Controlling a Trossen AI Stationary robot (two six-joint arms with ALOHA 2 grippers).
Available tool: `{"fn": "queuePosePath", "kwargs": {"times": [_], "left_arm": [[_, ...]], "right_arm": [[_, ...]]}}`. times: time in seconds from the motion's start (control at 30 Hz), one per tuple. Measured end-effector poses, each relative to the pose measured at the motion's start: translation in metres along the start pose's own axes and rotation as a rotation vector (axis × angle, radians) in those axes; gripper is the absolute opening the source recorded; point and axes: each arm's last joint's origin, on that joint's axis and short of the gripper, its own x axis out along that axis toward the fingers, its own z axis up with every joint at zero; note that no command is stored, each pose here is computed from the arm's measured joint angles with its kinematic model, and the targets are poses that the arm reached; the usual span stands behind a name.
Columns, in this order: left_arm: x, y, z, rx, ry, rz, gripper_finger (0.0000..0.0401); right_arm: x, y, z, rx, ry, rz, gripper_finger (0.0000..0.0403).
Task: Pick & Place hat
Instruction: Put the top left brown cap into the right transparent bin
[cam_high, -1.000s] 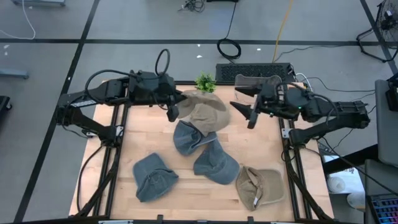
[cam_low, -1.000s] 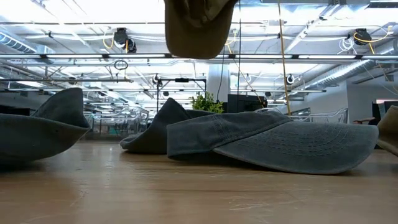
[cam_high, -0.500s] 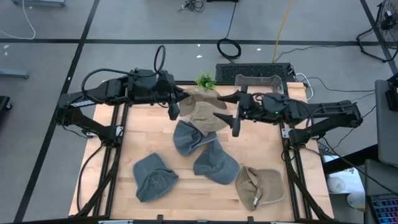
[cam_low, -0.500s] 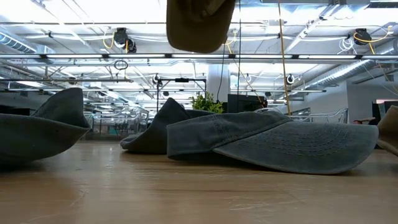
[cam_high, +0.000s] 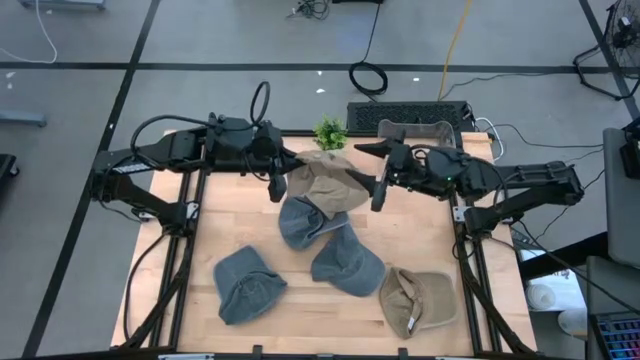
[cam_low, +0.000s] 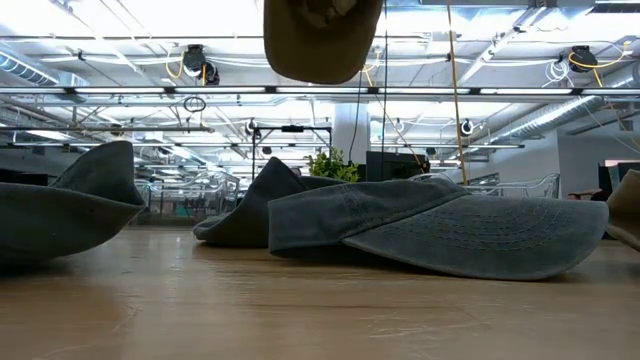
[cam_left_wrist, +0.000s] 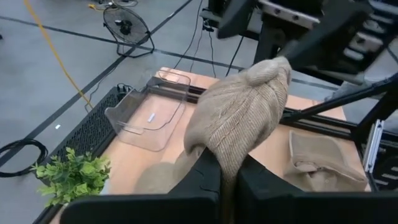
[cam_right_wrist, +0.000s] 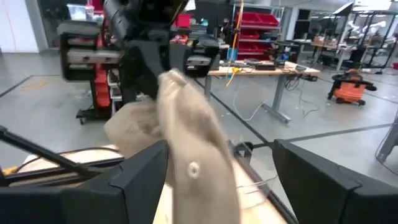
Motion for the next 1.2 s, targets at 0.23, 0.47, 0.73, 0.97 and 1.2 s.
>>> {"fn": "queuePosePath", "kwargs": {"times": [0.23,0.47,0.73,0.97,1.2], "left_arm": [[0.0,0.0,0.001,-0.005,-0.007,-0.005,0.0006],[-0.001,-0.005,0.0,0.0,-0.003,-0.031,0.0006],[-0.001,-0.009,-0.001,0.006,0.002,-0.045,0.0006],[-0.001,-0.009,-0.003,0.007,0.019,-0.042,0.0006],[-0.001,-0.008,-0.001,-0.038,0.005,-0.036,0.0018]], "right_arm": [[0.013,0.006,-0.011,-0.014,0.045,0.004,0.0279],[0.018,0.009,-0.015,-0.019,0.057,0.004,0.0253],[0.017,0.01,-0.014,-0.019,0.056,0.008,0.0164],[0.017,0.013,-0.014,-0.014,0.05,0.106,0.0086],[0.016,0.017,-0.008,0.006,-0.006,0.151,0.0006]]}}
